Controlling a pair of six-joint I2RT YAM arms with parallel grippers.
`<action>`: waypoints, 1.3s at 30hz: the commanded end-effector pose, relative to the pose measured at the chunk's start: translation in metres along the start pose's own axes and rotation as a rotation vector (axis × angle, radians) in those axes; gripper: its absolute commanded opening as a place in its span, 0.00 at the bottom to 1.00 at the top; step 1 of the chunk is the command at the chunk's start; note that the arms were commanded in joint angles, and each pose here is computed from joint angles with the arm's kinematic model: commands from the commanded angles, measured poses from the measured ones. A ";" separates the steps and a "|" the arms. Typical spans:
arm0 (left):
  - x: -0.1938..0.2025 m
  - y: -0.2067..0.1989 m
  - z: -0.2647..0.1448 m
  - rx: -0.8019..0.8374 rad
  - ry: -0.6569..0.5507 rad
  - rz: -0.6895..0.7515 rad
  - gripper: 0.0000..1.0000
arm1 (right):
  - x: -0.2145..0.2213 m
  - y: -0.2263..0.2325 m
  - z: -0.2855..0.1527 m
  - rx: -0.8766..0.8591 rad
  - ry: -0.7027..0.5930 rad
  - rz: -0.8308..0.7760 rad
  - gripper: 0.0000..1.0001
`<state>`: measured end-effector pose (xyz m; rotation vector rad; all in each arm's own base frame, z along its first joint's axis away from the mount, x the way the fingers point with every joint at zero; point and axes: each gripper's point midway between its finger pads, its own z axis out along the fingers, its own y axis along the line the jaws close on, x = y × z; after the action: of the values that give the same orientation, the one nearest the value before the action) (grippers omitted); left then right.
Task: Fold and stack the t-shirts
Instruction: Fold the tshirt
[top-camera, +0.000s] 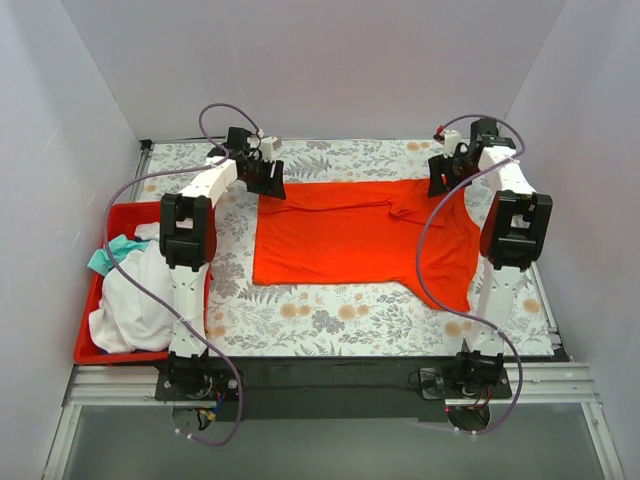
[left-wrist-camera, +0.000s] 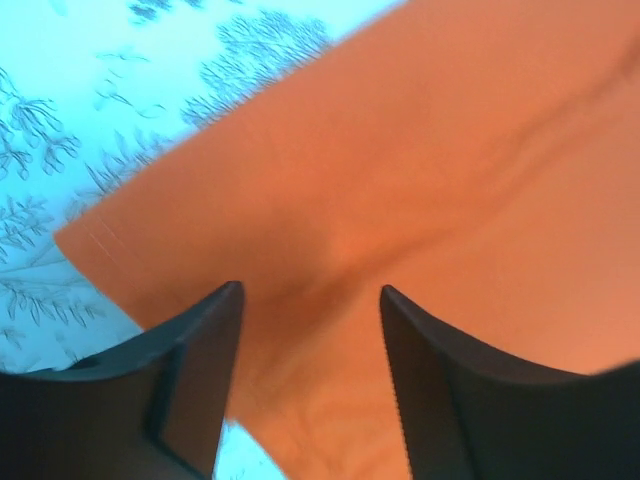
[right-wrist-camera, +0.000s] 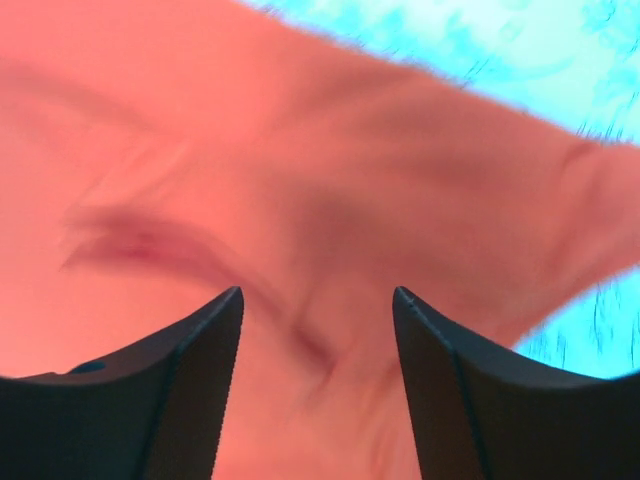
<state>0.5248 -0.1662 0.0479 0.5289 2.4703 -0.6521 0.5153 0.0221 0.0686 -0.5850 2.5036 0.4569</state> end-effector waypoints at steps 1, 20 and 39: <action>-0.024 -0.052 -0.081 0.100 -0.068 0.135 0.58 | -0.029 0.046 -0.104 0.020 -0.121 -0.238 0.71; 0.136 -0.119 -0.188 0.147 0.093 0.311 0.67 | 0.192 0.113 -0.146 -0.018 0.279 -0.514 0.61; 0.149 -0.113 -0.170 0.168 0.148 0.253 0.67 | 0.242 0.081 -0.101 0.044 0.409 -0.562 0.54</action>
<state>0.2867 -0.1319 0.1280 0.9582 2.4449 -0.7475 0.2344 -0.0210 0.0373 -1.3621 2.5945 0.1455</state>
